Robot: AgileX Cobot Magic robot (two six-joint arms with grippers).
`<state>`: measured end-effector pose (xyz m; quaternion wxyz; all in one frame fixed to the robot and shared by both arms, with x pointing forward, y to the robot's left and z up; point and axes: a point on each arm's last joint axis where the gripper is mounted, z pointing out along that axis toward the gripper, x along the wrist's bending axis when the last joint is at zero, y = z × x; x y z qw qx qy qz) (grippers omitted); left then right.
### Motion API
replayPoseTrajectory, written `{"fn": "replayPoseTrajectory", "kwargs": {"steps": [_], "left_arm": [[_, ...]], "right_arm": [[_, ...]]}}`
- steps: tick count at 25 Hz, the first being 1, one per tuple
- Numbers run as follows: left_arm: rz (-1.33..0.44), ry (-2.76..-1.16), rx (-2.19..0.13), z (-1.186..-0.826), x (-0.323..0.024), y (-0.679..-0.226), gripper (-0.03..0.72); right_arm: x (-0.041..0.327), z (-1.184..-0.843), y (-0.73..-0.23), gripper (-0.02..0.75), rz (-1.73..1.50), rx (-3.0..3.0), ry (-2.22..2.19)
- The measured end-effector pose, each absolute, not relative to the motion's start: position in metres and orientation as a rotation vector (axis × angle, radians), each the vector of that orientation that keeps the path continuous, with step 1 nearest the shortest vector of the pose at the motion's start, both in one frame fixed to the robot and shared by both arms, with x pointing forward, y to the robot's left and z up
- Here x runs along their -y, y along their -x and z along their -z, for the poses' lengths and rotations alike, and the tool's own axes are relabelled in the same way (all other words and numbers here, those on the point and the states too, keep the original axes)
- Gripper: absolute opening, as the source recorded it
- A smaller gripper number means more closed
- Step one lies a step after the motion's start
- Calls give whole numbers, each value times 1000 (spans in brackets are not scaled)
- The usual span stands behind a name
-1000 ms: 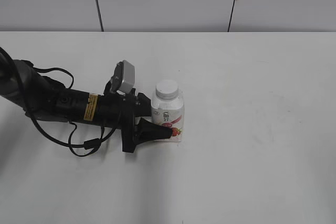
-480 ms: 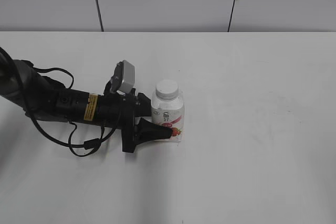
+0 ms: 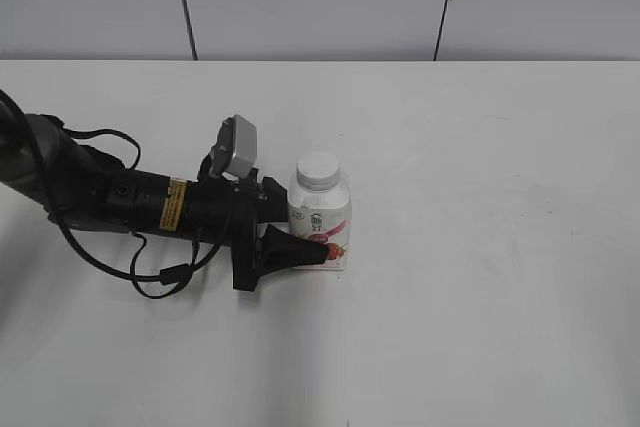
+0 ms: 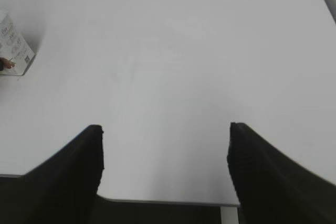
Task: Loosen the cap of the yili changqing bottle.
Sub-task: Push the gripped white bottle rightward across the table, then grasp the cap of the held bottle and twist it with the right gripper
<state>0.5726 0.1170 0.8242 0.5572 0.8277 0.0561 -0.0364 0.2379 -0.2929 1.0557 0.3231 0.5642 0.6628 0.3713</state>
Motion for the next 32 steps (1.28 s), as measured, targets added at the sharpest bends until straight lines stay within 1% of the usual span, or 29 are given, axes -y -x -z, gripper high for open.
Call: {"fn": "replayPoseTrajectory", "kwargs": {"steps": [4,11,17,24,29,32], "left_arm": [[86,-1953,-132,-824,-117,-573,412],[86,-1952,-132,-824,-117,-573,412],[86,-1952,-133,-824,-117,-573,412],[86,-1949,-135,-825,-117,-573,412],[84,-1947,-138,-825,-116,-573,412],[77,-1945,-151,-825,-116,-574,411]], "right_arm": [[288,-1067,-263,582,-925,-1834,-1593],[282,-1098,-311,582,-891,-1907,-1684],[274,-1119,-371,582,-854,-1961,-1851],[257,-1122,-455,580,-835,-2056,-2096],[248,-1114,-503,529,-797,-2087,-2176],[229,-1106,-524,519,-760,-2127,-2199]]}}
